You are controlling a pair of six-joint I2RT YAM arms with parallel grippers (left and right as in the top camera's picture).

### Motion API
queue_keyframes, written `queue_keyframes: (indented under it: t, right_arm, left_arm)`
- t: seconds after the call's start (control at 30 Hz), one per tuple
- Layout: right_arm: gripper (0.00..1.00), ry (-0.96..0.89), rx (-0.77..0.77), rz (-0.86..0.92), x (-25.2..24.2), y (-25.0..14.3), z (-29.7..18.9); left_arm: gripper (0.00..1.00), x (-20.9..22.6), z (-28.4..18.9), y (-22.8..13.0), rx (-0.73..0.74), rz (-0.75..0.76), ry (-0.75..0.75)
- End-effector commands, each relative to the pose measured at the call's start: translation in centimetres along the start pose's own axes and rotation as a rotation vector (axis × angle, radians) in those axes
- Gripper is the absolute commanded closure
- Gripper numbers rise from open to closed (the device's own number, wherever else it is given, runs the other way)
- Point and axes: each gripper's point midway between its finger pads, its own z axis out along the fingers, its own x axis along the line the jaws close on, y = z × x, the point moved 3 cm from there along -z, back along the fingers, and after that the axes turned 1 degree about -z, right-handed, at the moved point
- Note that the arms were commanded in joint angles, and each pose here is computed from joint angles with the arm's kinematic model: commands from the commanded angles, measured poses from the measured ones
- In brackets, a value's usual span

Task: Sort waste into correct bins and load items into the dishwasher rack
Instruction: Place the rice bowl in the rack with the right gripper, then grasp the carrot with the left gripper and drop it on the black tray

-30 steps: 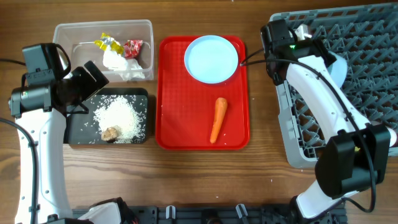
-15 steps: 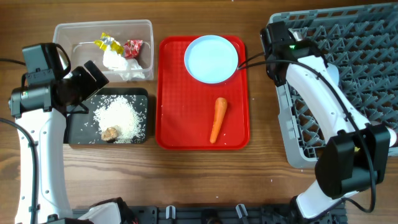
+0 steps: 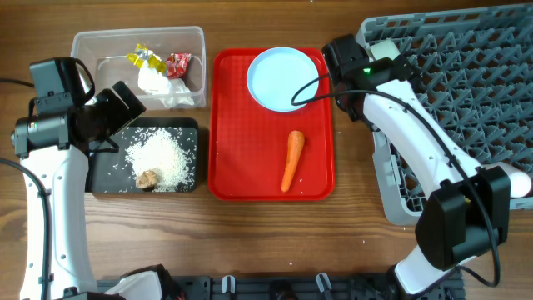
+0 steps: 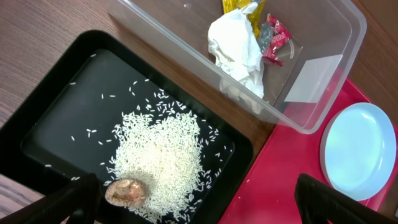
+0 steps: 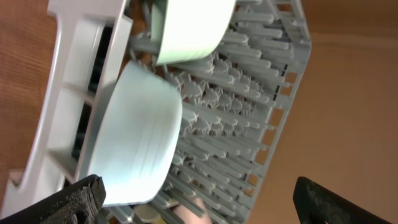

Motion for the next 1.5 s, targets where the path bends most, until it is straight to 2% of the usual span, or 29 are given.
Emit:
queue_keyframes:
  t: [0.0, 0.07, 0.13, 0.2, 0.27, 0.33, 0.47, 0.57, 0.63, 0.83, 1.07, 1.1, 1.33, 1.47]
  right_arm:
    - [0.00, -0.005, -0.066, 0.218, -1.3, 1.1, -1.1]
    - [0.00, 0.060, -0.142, 0.346, -2.3, 2.1, -2.5]
    - [0.00, 0.214, -0.250, 0.386, -2.3, 3.1, -4.8]
    - [0.00, 0.499, -0.398, 0.384, -0.5, 4.2, -8.2]
    - [0.00, 0.860, -0.541, 0.329, 2.5, 5.3, -12.7]
    - [0.00, 1.020, -0.590, 0.294, 3.7, 5.6, -14.7]
    - [0.00, 1.012, -0.611, 0.338, 3.1, 6.2, -14.7]
    - [0.02, 0.980, -0.531, 0.551, 1.2, 6.4, -12.7]
    - [0.04, 0.982, -0.502, 0.609, 0.5, 6.2, -11.8]
    - [0.08, 1.002, -0.459, 0.610, 1.0, 5.5, -11.4]
    - [0.09, 0.956, -0.409, 0.666, 0.6, 5.1, -10.3]
    - [0.12, 0.953, -0.398, 0.675, 0.4, 4.9, -9.9]
    - [0.14, 0.848, -0.216, 0.932, -3.9, 0.8, -3.3]
    - [0.14, 0.816, -0.118, 1.026, -5.7, -2.5, 0.0]
  left_arm:
    - [0.00, 0.3, 0.2, 0.1, -0.001, -0.018, 0.012]
    - [0.00, -0.5, 0.1, -0.4, 0.032, -0.017, -0.039]
    - [0.00, -1.0, 0.1, -0.7, 0.053, -0.012, -0.078]
    - [0.00, -1.7, 0.1, -1.4, 0.071, 0.031, -0.087]
    - [0.00, -3.3, 0.2, -2.7, 0.101, 0.145, -0.113]
    - [0.00, -4.9, 0.2, -4.0, 0.120, 0.219, -0.139]
    - [0.00, -9.3, -0.2, -7.8, 0.163, 0.385, -0.210]
    - [0.00, -11.9, 0.6, -11.3, 0.207, 0.523, -0.197]
    - [0.00, -12.8, 1.6, -13.1, 0.251, 0.567, -0.195]
    - [0.02, -15.1, 5.9, -18.5, 0.385, 0.699, -0.161]
    - [0.09, -18.8, 8.4, -23.1, 0.374, 0.826, -0.223]
    - [0.09, -19.2, 9.3, -24.1, 0.364, 0.858, -0.211]
    - [0.10, -19.3, 12.3, -28.2, 0.404, 0.944, -0.167]
    - [0.18, -20.5, 12.2, -28.4, 0.385, 0.941, -0.222]
